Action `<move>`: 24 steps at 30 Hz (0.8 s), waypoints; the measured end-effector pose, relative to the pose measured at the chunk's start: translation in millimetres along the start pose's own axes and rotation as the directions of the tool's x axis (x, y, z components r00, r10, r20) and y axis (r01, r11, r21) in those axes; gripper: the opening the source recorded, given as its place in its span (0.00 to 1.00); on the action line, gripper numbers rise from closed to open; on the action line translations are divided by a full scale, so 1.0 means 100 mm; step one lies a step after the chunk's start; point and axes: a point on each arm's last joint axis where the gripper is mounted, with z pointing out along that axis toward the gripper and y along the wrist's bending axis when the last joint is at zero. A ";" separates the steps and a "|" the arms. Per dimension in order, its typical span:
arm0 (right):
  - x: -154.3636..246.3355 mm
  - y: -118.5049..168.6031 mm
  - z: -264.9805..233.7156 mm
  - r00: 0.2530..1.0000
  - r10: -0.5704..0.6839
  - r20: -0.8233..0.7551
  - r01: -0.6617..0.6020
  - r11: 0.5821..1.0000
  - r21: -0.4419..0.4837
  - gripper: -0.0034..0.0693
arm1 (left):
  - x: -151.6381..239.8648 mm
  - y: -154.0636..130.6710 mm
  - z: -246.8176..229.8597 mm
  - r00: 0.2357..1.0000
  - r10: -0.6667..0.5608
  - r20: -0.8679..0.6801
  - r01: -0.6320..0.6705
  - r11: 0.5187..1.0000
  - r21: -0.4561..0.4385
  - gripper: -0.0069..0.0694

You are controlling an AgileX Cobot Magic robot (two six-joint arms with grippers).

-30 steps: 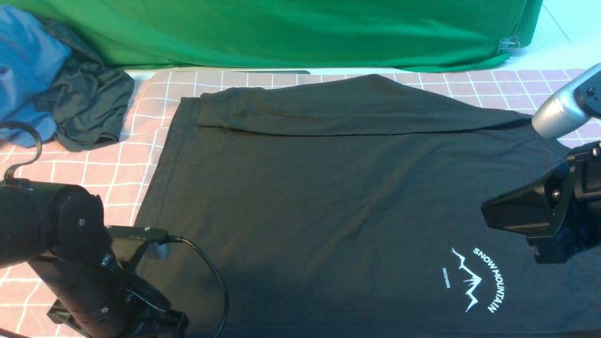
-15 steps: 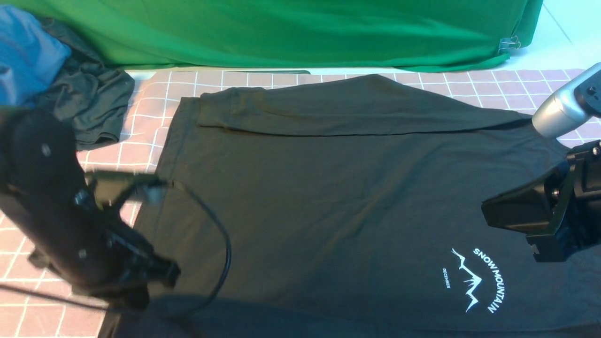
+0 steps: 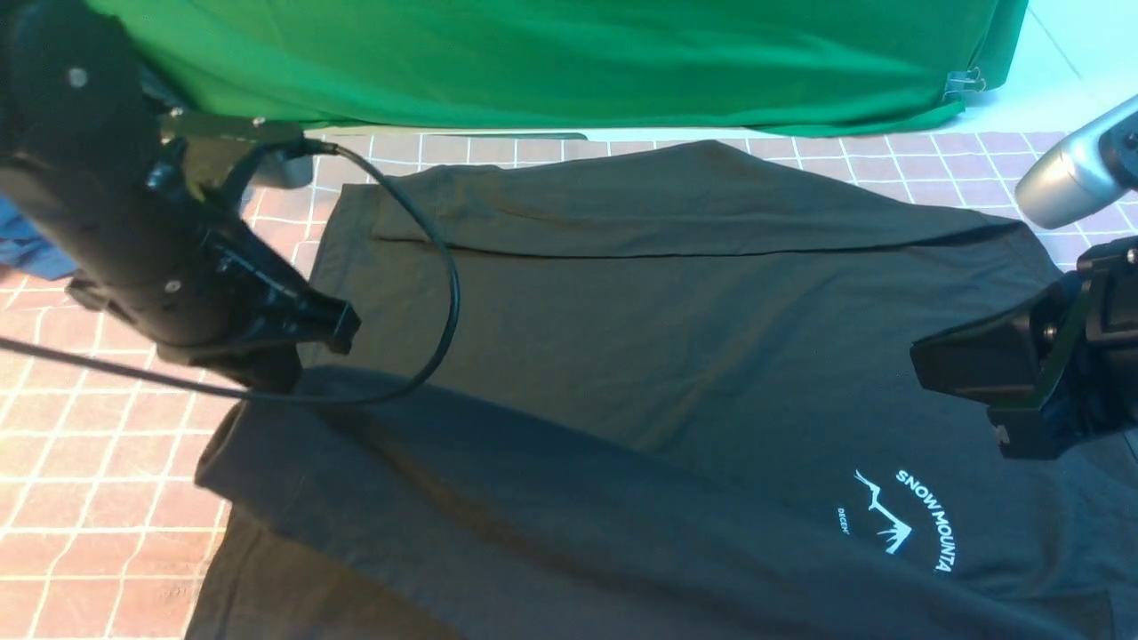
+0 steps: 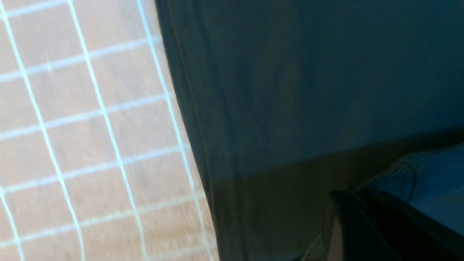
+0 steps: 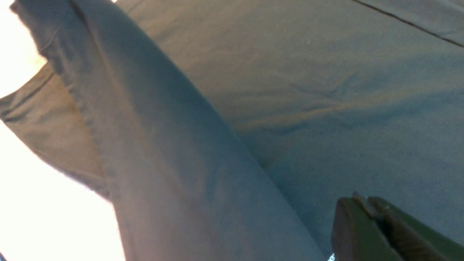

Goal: Fold a long-sleeved shirt over a pink coffee tablecloth.
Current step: 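Fold the left side of the black T-shirt inward over its body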

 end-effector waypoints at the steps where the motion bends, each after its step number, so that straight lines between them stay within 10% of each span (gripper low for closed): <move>1: 0.00 0.00 0.00 1.000 0.000 0.001 0.000 1.000 0.000 0.14 | -0.03 0.01 0.04 1.000 0.004 0.003 -0.003 1.000 -0.006 0.15; 24: -0.01 0.00 0.00 1.000 0.001 0.007 -0.001 1.000 0.004 0.14 | -0.47 0.11 0.72 0.992 0.107 0.061 -0.097 0.985 -0.139 0.15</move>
